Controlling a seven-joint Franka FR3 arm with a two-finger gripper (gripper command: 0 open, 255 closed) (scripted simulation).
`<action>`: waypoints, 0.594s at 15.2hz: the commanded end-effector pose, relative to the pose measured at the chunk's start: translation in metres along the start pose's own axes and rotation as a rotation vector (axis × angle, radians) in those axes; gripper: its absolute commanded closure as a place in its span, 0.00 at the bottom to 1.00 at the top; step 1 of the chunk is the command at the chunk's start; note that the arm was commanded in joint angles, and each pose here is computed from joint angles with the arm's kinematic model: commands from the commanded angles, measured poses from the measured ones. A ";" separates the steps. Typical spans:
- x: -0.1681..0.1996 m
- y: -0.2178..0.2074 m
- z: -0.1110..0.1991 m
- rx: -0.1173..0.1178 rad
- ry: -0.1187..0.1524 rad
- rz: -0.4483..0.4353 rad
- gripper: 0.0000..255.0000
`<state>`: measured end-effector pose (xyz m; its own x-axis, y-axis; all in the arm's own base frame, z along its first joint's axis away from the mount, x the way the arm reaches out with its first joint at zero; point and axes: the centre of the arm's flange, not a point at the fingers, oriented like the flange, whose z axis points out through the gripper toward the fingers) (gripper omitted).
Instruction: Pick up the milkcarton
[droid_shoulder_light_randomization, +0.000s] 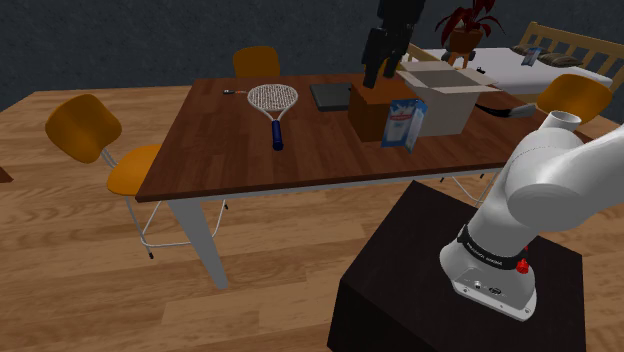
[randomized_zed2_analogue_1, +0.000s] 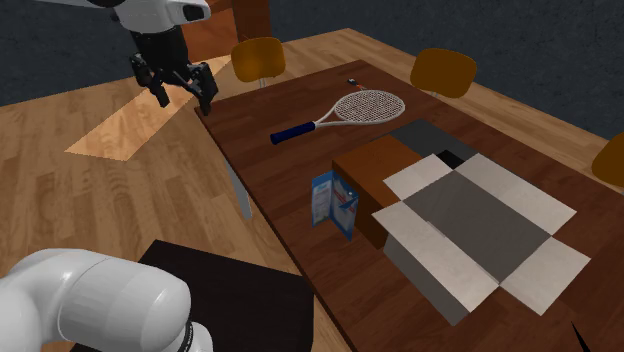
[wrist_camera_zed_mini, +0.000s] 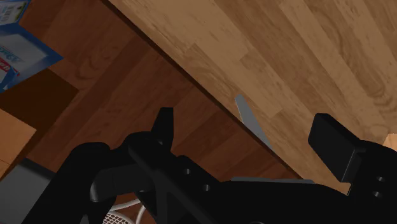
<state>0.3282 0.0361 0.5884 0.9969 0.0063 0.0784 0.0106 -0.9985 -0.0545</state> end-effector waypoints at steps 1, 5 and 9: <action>0.000 0.000 0.000 0.000 0.000 0.000 0.00; -0.013 0.046 0.020 -0.004 -0.013 -0.083 0.00; -0.023 0.092 0.041 -0.009 -0.026 -0.167 0.00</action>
<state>0.3118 -0.0417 0.5487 0.9871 0.1475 0.0619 0.1500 -0.9880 -0.0374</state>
